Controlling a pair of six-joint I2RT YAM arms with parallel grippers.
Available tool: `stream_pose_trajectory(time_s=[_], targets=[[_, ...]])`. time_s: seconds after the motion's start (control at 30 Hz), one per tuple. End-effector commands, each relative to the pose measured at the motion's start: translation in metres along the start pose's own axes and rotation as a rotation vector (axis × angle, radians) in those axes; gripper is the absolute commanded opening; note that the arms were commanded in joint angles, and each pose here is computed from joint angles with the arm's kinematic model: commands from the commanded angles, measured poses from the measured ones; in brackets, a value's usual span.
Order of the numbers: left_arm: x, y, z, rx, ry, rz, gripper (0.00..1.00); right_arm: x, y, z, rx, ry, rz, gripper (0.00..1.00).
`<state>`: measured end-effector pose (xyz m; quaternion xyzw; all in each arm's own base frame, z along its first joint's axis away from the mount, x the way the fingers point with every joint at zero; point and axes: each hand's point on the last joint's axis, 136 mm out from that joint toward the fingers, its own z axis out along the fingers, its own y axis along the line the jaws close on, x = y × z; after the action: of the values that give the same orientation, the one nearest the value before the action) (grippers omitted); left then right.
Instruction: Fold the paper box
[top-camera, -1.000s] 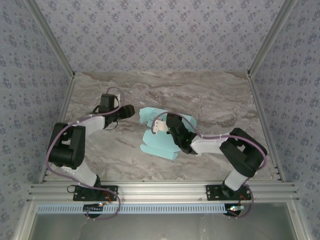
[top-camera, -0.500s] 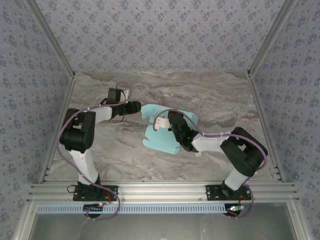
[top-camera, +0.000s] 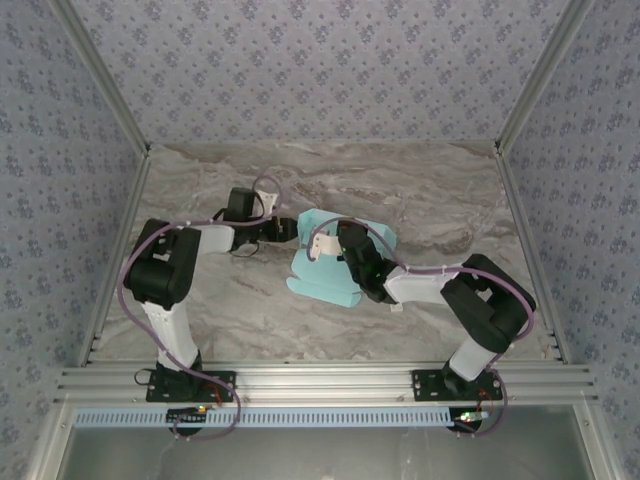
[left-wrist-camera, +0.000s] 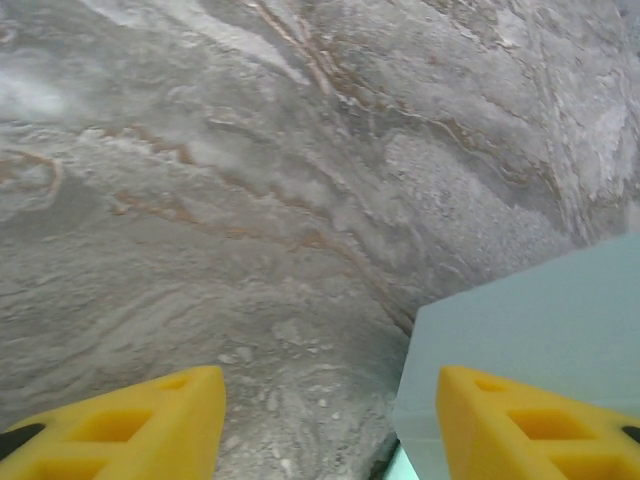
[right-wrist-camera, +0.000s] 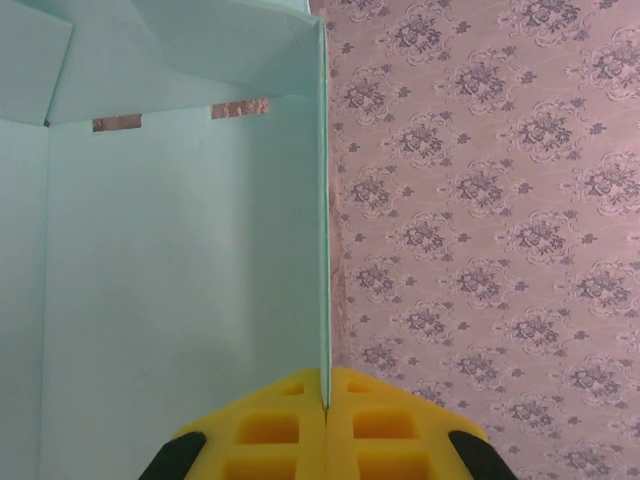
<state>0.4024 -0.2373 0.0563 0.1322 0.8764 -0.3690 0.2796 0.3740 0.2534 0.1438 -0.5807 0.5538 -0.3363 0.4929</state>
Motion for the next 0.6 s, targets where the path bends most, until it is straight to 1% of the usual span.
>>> stream_pose_trajectory(time_s=[0.0, 0.37, 0.57], targets=[[-0.015, -0.027, -0.009, 0.055, -0.061, 0.134, 0.58, -0.001, -0.011, 0.0, 0.033, -0.006, 0.021, 0.06], [0.002, -0.046, -0.007, 0.07, -0.071, 0.28, 0.57, 0.0, -0.009, -0.002, 0.02, -0.01, 0.029, 0.06], [0.004, -0.056, -0.013, 0.114, -0.098, 0.332, 0.57, 0.003, -0.005, -0.004, -0.005, -0.025, 0.044, 0.06]])
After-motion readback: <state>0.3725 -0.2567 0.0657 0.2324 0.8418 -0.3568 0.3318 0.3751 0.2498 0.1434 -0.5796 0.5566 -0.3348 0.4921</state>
